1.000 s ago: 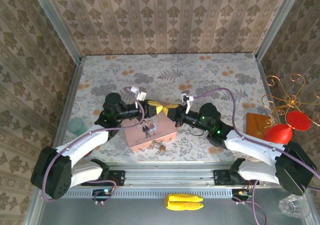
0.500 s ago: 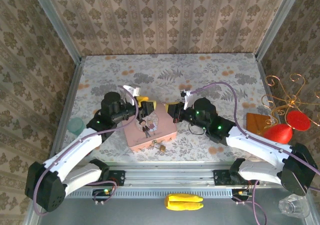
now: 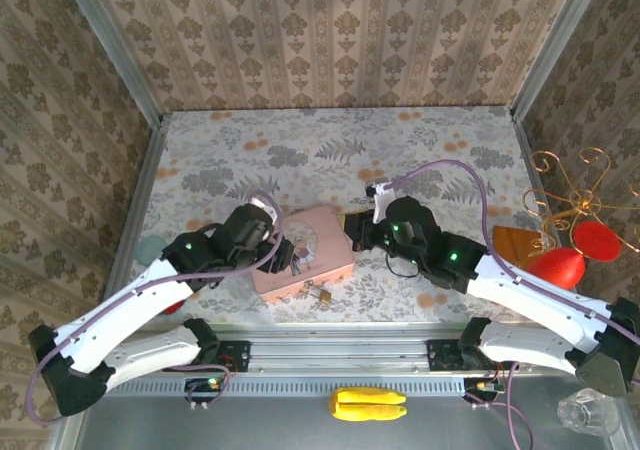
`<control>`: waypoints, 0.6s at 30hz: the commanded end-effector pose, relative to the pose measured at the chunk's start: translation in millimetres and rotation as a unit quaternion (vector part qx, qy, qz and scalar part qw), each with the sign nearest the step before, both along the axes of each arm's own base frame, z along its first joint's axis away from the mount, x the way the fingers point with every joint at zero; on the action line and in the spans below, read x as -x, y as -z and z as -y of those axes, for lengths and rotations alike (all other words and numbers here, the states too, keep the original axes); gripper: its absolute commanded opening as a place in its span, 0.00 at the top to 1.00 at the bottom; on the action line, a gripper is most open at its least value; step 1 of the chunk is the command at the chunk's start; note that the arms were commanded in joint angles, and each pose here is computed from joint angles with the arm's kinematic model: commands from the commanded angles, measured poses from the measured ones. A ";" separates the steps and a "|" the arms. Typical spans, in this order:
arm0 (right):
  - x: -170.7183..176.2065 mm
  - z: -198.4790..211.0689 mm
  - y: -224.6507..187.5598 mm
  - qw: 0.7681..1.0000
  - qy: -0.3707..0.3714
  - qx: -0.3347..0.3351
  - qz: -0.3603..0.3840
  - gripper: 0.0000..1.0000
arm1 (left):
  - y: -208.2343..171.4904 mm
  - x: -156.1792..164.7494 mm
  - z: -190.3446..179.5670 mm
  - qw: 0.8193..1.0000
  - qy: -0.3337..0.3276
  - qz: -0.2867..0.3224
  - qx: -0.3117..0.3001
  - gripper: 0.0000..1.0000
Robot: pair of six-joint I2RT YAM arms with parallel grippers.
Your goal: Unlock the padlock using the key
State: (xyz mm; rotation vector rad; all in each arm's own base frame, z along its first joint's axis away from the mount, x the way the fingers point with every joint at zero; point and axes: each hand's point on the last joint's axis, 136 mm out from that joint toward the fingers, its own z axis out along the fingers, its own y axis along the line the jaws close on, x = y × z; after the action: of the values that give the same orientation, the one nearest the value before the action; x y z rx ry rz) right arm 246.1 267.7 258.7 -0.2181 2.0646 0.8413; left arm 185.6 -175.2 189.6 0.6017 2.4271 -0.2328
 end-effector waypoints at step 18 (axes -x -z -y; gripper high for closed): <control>4.8 23.4 29.3 0.999 0.034 0.025 -0.009 1.00 | 88.8 70.2 -9.8 0.983 -0.029 -0.139 -0.113 0.00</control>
State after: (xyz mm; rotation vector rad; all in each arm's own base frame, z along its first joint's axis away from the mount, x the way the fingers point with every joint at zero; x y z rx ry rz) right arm 239.5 251.5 223.0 -0.2024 2.1337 0.7681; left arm 120.2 -164.1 108.7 0.6987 2.7255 0.0103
